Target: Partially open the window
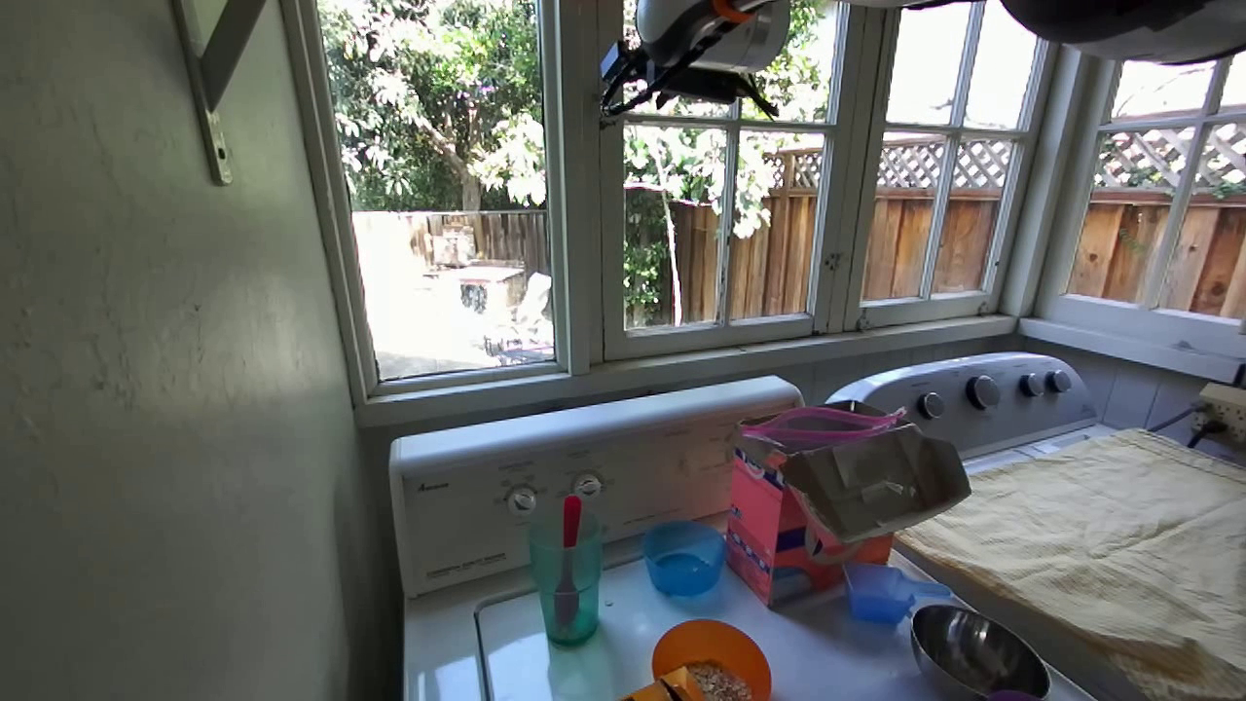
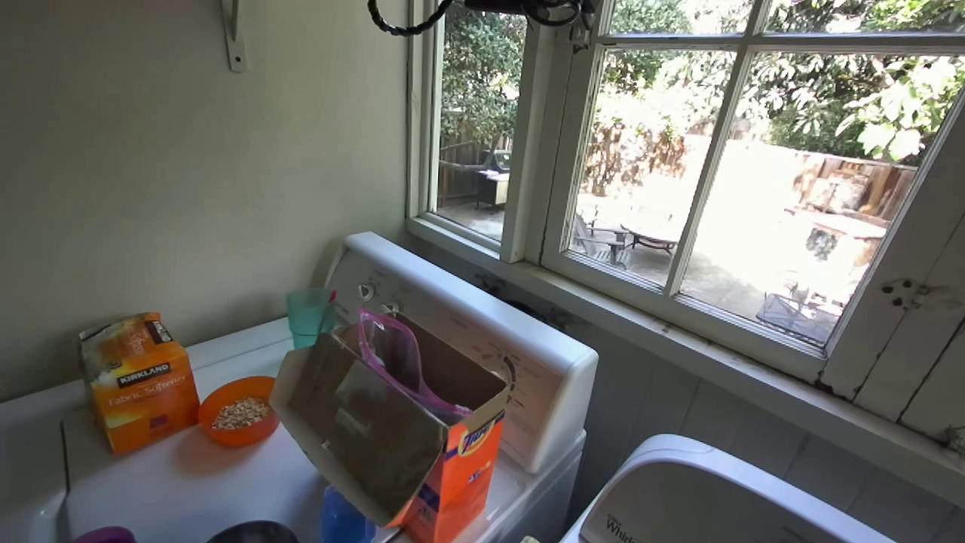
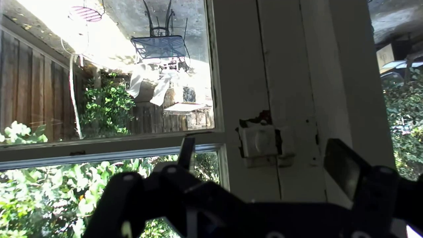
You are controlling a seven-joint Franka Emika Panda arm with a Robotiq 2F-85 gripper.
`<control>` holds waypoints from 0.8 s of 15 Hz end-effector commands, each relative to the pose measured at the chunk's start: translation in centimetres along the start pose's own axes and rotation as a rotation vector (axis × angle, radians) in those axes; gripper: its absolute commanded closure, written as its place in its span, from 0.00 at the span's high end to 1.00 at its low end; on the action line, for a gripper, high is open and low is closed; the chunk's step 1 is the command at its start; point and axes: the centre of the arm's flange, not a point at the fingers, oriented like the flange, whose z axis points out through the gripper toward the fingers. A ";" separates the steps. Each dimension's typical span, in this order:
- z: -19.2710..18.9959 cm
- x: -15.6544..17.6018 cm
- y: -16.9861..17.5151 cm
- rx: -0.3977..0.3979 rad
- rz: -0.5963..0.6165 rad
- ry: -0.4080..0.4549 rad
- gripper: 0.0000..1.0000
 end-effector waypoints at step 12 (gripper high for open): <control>2.2 0.5 -0.4 0.008 -0.005 0.052 0.90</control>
